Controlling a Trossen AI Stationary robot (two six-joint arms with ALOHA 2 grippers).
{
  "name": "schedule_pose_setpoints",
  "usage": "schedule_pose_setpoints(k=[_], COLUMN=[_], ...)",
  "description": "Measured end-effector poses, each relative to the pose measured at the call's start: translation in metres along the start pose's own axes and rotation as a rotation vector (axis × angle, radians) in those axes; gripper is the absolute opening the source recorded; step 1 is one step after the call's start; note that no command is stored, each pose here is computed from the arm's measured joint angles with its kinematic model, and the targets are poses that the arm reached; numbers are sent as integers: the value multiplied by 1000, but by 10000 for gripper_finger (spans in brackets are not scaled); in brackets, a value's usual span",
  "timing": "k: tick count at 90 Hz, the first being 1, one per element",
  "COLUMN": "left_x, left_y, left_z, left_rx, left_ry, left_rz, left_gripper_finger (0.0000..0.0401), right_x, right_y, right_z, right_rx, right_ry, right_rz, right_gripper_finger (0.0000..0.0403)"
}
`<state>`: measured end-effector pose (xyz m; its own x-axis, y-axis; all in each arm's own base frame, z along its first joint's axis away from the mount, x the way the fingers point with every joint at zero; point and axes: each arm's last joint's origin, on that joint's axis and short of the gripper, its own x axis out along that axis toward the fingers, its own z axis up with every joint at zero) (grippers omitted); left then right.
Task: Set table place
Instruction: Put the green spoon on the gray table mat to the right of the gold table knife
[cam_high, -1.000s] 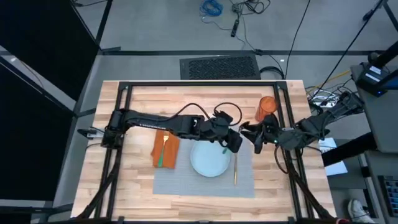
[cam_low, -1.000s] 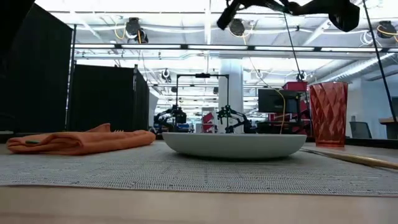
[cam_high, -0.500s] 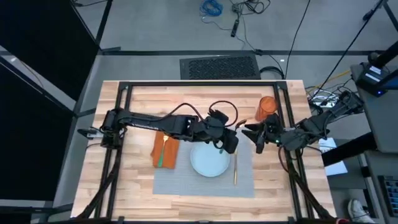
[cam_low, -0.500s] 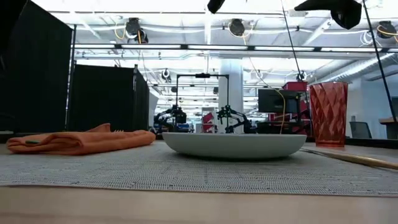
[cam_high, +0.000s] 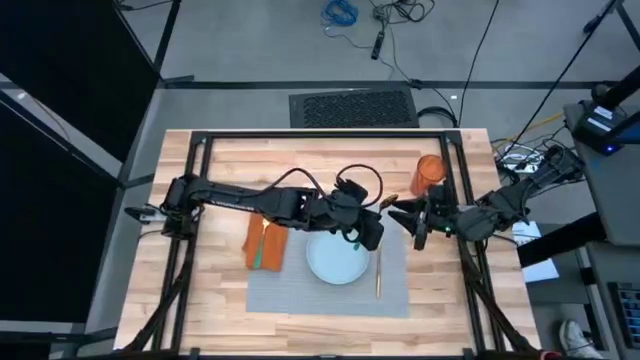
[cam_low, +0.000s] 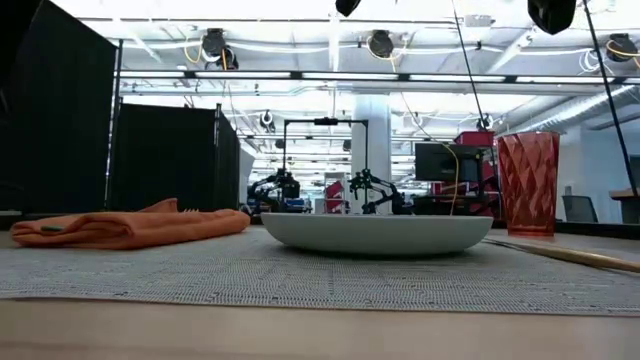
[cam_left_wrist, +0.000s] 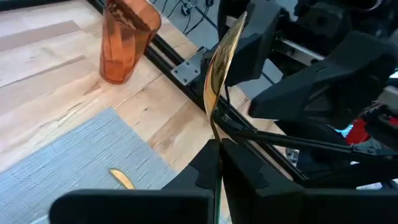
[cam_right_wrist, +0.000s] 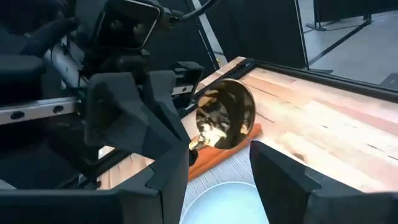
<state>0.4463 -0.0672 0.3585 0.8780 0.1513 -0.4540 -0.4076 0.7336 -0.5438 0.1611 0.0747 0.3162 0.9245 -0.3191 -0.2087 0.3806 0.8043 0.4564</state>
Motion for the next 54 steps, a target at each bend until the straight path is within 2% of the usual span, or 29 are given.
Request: schedule_pose_setpoints(k=[28,54], left_x=[-4,-6], left_y=[-10,-17], left_z=[-7,-12], left_rx=[-11,-9], left_ry=[28,43], left_rz=[-60,-102], left_gripper_finger=[0,0], right_x=[0,-3], right_y=[1,11], right_z=[1,9], right_rx=[-43,-62], right_ry=[-5,-60], right_rz=[6,107], right_gripper_finger=[144,129])
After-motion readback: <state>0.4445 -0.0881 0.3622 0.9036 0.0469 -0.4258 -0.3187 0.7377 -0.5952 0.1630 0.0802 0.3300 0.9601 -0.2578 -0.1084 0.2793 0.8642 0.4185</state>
